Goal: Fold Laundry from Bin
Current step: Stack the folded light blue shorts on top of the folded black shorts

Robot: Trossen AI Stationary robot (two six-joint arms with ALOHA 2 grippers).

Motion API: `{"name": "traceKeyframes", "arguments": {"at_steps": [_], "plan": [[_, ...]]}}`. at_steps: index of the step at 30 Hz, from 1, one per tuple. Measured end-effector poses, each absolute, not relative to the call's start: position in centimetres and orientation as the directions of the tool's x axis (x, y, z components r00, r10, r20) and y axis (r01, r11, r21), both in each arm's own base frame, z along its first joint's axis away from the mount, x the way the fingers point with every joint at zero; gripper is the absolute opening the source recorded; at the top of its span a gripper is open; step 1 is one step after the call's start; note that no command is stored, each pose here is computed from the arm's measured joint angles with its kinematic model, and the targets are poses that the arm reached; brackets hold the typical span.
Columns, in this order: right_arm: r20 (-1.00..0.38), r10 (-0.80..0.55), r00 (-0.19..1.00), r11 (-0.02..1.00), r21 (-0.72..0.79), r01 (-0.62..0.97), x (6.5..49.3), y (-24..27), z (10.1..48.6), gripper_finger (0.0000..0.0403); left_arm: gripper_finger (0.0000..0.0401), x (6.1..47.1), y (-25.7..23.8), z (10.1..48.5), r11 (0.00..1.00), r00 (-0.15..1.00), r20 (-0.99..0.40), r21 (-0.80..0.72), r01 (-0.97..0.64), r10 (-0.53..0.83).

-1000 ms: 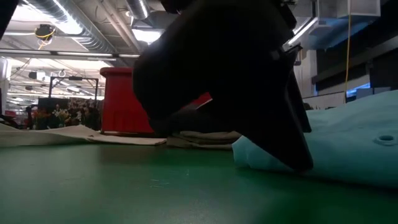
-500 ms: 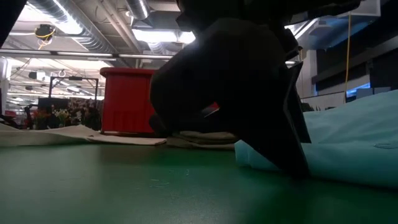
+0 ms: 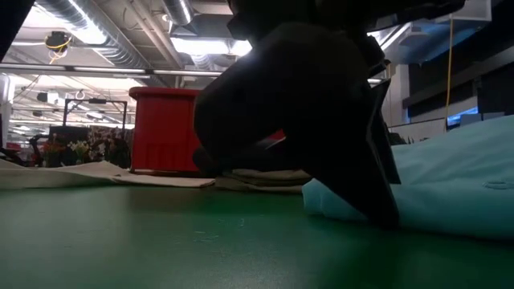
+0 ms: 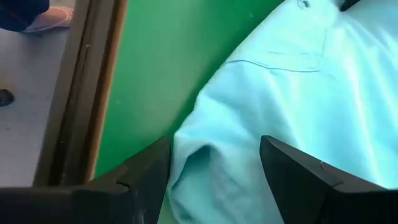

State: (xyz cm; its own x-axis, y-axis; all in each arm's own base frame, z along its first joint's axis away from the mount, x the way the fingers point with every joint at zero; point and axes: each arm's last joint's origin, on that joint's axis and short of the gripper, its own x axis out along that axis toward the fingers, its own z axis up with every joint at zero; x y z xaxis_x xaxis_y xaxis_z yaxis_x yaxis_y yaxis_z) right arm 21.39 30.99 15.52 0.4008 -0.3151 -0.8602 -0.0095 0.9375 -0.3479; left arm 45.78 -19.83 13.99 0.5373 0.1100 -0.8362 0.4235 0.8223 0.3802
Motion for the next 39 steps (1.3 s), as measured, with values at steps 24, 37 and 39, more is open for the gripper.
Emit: {"name": "traceKeyframes", "arguments": {"at_steps": [24, 37, 39], "plan": [[-0.903, -0.258, 0.343, 0.958, -0.284, -0.026, 21.0, 30.9, 14.4, 0.0063, 0.0145, 45.8, -19.7, 14.0, 0.819, 0.545, -0.827, 0.405, 0.406, 0.138], [-0.896, -0.259, 0.361, 0.961, -0.276, 0.003, 21.1, 30.9, 14.8, 0.0008, 0.0012, 45.3, -20.2, 15.0, 0.829, 0.556, -0.818, 0.408, 0.383, 0.146], [-0.889, -0.268, 0.372, 0.958, -0.287, 0.006, 21.2, 31.1, 15.4, 0.0009, 0.0009, 44.9, -20.2, 16.3, 0.833, 0.555, -0.819, 0.402, 0.379, 0.143]]}}
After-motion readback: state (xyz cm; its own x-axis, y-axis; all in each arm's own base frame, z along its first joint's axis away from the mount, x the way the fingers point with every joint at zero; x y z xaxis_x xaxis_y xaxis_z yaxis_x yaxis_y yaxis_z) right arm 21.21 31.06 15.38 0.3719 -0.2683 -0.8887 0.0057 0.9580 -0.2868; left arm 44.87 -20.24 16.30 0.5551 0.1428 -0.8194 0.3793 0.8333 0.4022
